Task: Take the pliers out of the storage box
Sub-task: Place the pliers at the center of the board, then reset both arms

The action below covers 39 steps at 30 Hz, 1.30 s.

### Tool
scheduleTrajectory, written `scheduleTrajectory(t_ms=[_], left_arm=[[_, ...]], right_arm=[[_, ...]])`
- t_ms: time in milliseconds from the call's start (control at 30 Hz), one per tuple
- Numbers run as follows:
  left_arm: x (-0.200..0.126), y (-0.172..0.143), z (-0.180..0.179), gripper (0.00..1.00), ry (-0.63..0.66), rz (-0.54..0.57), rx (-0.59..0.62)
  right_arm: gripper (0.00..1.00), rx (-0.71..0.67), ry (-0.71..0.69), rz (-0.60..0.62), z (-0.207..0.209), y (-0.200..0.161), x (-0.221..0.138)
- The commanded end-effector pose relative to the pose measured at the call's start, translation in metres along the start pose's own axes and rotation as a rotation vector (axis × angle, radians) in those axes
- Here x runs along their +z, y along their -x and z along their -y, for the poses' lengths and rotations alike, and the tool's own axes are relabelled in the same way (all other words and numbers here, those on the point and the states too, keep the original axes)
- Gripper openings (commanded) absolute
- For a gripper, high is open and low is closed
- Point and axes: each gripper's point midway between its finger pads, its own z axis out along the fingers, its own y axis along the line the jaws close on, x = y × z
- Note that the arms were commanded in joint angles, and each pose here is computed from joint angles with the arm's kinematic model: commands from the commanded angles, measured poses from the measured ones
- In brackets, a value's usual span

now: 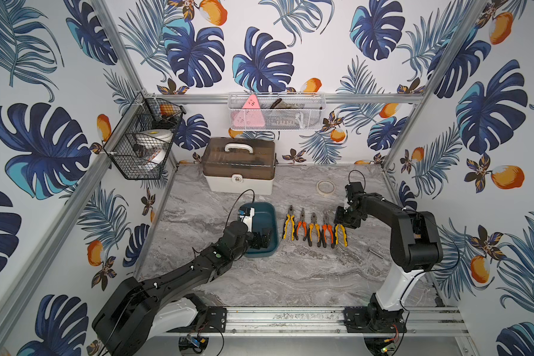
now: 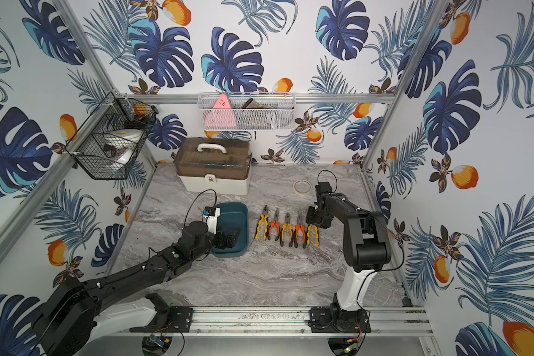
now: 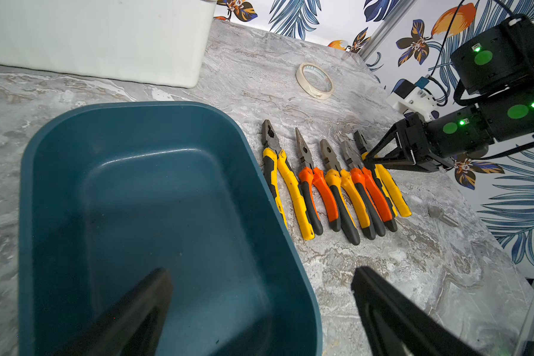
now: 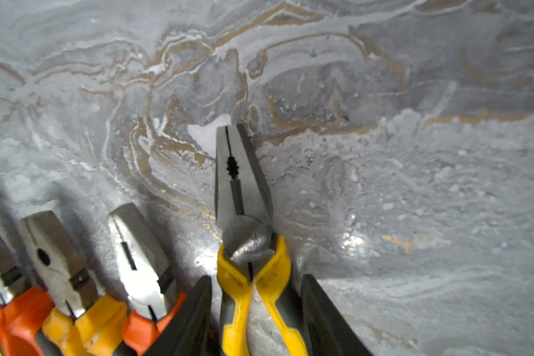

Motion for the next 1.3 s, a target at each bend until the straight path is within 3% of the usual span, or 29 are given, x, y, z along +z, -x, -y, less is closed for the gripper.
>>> scheduleTrajectory(t_ms=[0, 200, 400, 533, 633, 733, 833, 967, 1100, 1267], left_arm=[[0.000, 0.004, 0.002, 0.99, -0.001, 0.011, 0.003], [0.000, 0.004, 0.001, 0.99, 0.001, 0.010, 0.001], [0.000, 0.004, 0.000, 0.99, 0.007, 0.011, 0.001], [-0.001, 0.005, 0.000, 0.99, 0.009, 0.013, 0.003], [-0.002, 0.006, 0.000, 0.99, 0.011, 0.016, 0.003], [-0.003, 0.006, 0.000, 0.99, 0.013, 0.019, 0.005], [-0.002, 0.007, 0.000, 0.99, 0.011, 0.019, 0.008], [-0.003, 0.007, 0.000, 0.99, 0.012, 0.023, 0.006], [-0.005, 0.008, 0.001, 0.99, 0.006, 0.026, 0.004], [-0.004, 0.007, -0.001, 0.99, 0.014, 0.023, 0.003]], right_arm=[[0.50, -0.014, 0.008, -0.005, -0.003, 0.001, 0.000], [0.52, -0.009, -0.016, 0.016, 0.000, 0.002, -0.007], [0.65, -0.024, 0.007, 0.106, -0.019, 0.009, -0.043], [0.75, -0.073, 0.011, 0.304, -0.048, 0.027, -0.099], [0.82, -0.174, 0.111, 0.522, -0.084, 0.034, -0.152], [1.00, -0.223, 0.260, 0.715, -0.101, 0.027, -0.190], [1.00, -0.214, 0.282, 0.907, -0.089, 0.026, -0.211], [1.00, -0.200, 0.160, 0.994, -0.060, 0.021, -0.199], [1.00, -0.399, -0.014, 0.946, -0.046, 0.013, -0.167], [1.00, -0.454, -0.115, 0.889, -0.037, 0.016, -0.130]])
